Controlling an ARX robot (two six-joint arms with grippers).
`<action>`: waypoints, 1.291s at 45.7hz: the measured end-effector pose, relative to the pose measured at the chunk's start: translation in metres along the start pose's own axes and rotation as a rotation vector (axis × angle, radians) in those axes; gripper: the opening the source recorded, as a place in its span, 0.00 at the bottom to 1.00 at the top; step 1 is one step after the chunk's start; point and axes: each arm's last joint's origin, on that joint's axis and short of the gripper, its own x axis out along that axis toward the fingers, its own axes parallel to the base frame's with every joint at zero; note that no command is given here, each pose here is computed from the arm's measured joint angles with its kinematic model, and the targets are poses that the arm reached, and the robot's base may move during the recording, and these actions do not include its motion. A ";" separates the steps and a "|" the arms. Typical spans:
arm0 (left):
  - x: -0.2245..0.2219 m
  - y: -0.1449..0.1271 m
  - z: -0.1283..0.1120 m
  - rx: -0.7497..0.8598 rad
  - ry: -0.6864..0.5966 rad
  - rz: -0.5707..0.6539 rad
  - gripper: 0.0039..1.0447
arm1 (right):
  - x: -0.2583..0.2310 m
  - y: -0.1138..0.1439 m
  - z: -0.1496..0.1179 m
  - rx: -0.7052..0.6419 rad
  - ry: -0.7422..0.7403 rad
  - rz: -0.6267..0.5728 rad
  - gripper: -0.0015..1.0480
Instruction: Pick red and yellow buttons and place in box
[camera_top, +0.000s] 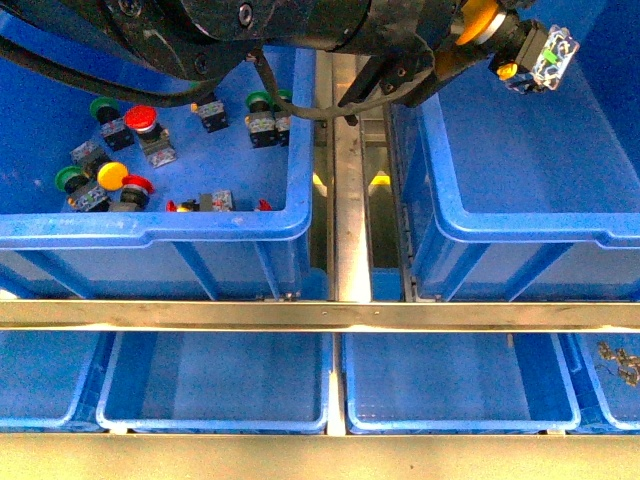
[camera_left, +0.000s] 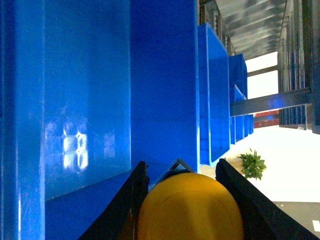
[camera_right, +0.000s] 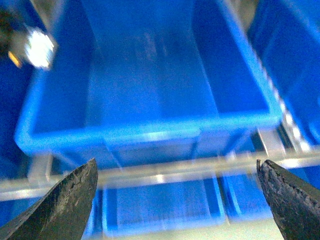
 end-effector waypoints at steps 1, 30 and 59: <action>0.000 0.000 0.000 0.000 -0.001 0.000 0.32 | 0.004 0.000 0.004 -0.006 0.039 0.009 0.93; -0.006 0.009 0.004 -0.015 -0.036 0.005 0.32 | 0.129 0.041 0.085 -0.516 0.001 0.456 0.93; -0.009 0.012 0.009 -0.024 -0.057 0.015 0.32 | 0.166 0.099 0.075 -0.681 -0.047 0.586 0.93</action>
